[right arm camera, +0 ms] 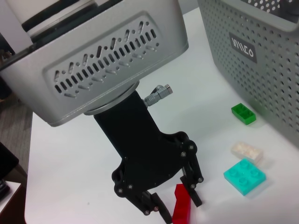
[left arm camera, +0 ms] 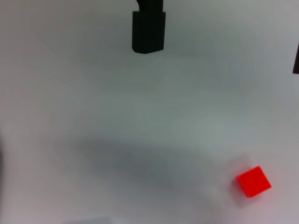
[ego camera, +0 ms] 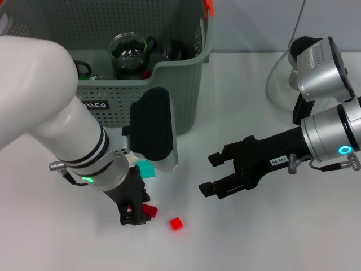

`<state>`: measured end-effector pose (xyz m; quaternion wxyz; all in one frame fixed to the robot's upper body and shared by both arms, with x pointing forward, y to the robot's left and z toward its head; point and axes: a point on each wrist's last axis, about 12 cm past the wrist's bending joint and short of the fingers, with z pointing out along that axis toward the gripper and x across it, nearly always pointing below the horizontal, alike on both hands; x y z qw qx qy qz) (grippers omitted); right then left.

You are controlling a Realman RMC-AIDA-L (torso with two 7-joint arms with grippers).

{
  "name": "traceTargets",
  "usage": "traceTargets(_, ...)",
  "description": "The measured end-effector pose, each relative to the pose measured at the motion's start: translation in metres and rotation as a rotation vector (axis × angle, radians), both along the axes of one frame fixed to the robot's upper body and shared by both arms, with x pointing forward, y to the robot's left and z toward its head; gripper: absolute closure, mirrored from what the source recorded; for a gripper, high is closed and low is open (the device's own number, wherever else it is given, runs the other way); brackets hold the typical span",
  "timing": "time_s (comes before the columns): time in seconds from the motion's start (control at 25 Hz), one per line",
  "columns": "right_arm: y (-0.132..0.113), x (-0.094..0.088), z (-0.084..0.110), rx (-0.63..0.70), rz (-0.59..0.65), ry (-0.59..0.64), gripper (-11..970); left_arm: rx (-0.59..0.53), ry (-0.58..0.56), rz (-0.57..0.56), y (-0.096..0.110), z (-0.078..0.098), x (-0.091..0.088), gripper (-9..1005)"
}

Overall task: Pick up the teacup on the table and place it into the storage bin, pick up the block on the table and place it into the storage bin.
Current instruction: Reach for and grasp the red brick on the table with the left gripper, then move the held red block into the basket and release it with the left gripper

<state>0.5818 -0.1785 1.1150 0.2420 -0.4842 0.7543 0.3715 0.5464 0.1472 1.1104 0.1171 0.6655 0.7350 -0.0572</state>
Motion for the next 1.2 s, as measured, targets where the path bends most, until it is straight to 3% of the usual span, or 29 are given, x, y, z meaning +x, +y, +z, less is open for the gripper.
traceTargets(0.12,0.0,0.0,0.0,0.0,-0.001,0.001,67,0.01,0.001,-0.004,0.0,-0.001,-0.001,500)
traceTargets(0.24,0.0,0.0,0.0,0.0,-0.001,0.002,68,0.02,0.004,-0.012,-0.001,-0.003,-0.001,744)
traceTargets(0.8,0.0,-0.001,-0.001,0.0,0.0,0.003,79,0.011,-0.01,-0.005,-0.002,0.004,0.0,799)
traceTargets(1.0,-0.001,0.0,0.0,0.0,-0.001,0.003,78,-0.049,-0.012,0.09,0.008,0.026,0.005,782)
traceTargets(1.2,-0.001,0.0,0.0,0.001,-0.002,0.003,78,-0.199,0.028,0.281,0.039,0.061,0.018,764)
